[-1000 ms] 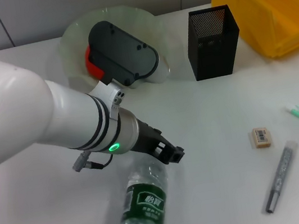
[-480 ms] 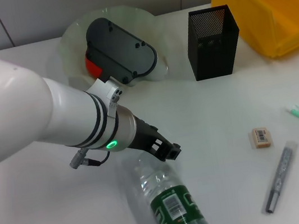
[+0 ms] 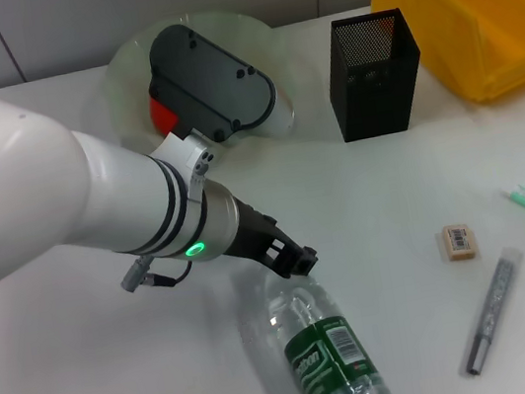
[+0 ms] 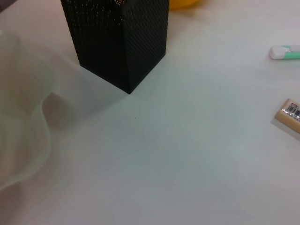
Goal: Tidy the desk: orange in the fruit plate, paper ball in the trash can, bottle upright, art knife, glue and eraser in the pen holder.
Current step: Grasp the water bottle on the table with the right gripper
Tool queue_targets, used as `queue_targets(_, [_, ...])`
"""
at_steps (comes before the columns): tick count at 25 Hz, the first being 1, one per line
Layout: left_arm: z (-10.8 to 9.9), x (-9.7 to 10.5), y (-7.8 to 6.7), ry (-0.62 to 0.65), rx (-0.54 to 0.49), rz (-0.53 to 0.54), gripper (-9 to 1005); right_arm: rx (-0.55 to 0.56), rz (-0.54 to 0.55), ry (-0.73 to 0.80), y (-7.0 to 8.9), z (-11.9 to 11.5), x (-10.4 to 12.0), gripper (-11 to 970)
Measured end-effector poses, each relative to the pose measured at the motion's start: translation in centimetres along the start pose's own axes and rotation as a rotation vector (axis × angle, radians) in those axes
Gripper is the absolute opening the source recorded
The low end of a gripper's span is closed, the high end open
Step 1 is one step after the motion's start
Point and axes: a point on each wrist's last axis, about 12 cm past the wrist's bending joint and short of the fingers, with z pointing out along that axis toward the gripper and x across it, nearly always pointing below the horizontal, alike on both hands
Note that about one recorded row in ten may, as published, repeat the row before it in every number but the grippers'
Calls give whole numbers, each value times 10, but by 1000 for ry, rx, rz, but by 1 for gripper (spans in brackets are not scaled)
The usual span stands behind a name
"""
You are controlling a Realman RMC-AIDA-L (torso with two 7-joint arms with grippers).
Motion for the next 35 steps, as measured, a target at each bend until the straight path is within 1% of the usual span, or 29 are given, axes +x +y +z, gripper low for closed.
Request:
queue_targets(16, [-5,-1,4,8,-21,6,576,-3,11,24,0,8,1,618])
queue_targets(23, [-9,-7,10,-4,-54,18,577,1,13,30,-1,12,1,618])
queue_targets(27, [-13,-13,13,-20,-66,20,577,19,15,48,-3,15,1,618])
queue_targets(35, [-15,-15,15,-28,-70,15,576,42,46,57,-6,22,-3,618])
